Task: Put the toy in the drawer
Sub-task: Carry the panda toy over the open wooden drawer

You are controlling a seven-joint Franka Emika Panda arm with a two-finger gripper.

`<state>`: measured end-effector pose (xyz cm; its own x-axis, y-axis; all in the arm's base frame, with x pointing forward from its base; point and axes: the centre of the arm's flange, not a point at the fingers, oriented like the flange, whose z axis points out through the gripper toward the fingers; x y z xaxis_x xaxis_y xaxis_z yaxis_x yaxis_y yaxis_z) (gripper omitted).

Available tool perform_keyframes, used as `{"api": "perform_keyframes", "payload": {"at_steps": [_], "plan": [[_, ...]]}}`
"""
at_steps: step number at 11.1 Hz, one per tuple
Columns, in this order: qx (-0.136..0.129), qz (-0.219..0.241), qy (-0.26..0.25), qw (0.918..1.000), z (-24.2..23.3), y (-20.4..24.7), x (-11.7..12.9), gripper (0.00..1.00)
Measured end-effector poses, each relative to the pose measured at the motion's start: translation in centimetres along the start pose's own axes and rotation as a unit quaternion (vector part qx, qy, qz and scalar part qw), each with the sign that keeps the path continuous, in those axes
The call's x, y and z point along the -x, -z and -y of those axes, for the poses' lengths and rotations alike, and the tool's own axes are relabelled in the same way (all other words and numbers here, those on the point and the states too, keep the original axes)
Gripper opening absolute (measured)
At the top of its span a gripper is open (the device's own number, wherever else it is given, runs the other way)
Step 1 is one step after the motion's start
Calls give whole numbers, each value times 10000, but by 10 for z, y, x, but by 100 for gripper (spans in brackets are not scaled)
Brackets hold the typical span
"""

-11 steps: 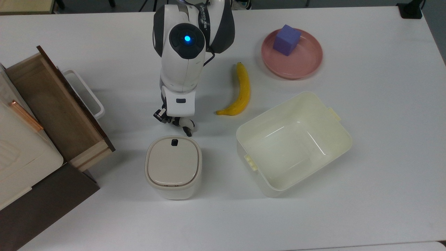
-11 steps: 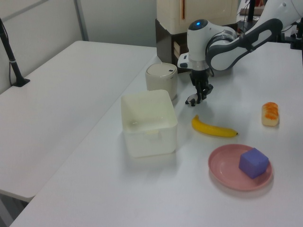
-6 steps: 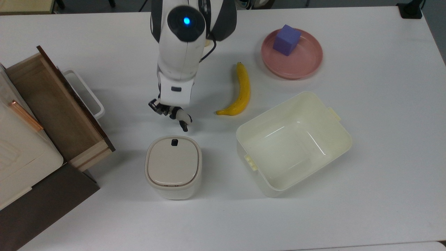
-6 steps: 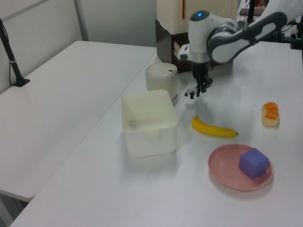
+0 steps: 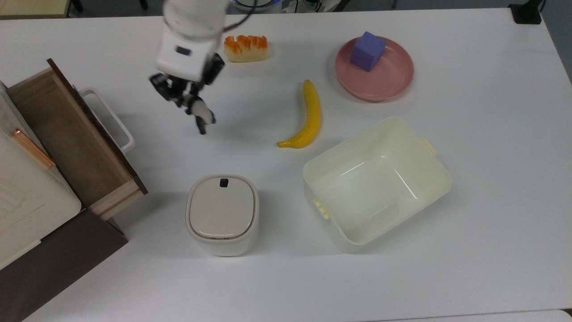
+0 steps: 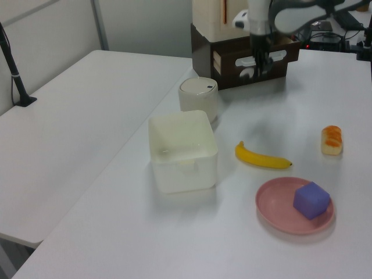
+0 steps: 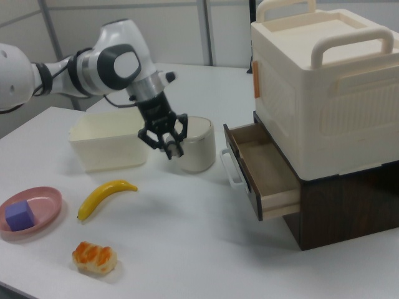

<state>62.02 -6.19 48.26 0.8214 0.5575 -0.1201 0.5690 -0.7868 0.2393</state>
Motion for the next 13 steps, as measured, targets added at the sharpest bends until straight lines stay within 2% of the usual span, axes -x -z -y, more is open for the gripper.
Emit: {"api": "perform_keyframes", "payload": {"at_steps": [4, 6, 7, 10, 11, 13], "plan": [[240, -133, -781, 9966, -75, 29, 59, 33], [579, -419, -1110, 9912, -114, 30, 86, 33], [758, -495, -1116, 9896, -131, 21, 97, 33], [1072, -564, -1156, 9859, -165, -22, 113, 33], [1128, -577, -1185, 9848, -173, -34, 116, 35], [1140, -568, -1209, 9845, -177, -43, 119, 66]]}}
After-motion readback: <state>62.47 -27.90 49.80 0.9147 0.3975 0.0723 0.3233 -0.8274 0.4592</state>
